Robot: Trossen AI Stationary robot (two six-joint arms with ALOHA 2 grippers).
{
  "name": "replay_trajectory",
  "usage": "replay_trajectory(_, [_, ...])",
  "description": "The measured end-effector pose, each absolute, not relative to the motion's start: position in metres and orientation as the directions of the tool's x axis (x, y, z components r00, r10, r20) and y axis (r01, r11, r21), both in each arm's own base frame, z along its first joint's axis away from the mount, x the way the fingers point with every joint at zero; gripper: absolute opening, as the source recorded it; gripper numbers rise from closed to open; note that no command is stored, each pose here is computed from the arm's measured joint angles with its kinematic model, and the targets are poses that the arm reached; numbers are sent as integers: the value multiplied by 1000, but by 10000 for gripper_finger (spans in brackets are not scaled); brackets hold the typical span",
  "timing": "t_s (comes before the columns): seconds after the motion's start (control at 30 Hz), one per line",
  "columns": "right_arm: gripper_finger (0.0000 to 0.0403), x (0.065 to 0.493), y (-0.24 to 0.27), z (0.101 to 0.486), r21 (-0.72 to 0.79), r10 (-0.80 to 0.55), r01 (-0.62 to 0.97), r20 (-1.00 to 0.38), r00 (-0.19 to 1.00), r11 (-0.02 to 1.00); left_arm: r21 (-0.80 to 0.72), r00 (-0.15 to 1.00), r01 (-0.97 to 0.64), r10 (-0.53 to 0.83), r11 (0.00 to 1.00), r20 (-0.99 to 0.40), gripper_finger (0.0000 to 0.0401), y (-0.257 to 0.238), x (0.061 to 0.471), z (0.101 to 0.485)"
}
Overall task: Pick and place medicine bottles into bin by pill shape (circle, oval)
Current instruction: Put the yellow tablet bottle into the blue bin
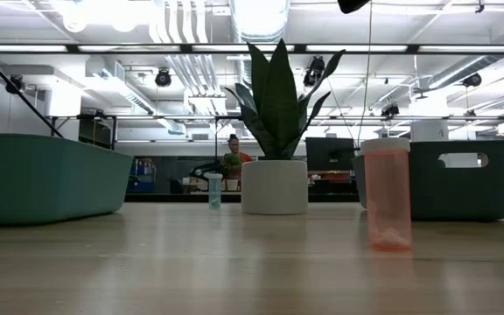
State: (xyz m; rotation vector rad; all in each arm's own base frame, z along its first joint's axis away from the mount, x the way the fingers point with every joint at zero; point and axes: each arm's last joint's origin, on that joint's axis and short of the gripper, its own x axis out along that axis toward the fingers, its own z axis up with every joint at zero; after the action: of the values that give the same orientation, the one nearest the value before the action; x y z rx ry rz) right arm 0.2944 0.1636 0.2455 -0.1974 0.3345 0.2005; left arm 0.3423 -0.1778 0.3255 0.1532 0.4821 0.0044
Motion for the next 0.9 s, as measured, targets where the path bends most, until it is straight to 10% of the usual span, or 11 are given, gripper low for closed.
replay_trajectory(0.6, [98, 257, 141, 244, -183, 154, -198, -228, 961, 963, 240, 906, 54, 54, 969, -421, 221, -168, 324, 331])
replay_trajectory(0.9, [98, 250, 136, 238, -199, 159, -164, -41, 986, 966, 179, 984, -28, 58, 983, -169, 221, -160, 335, 309])
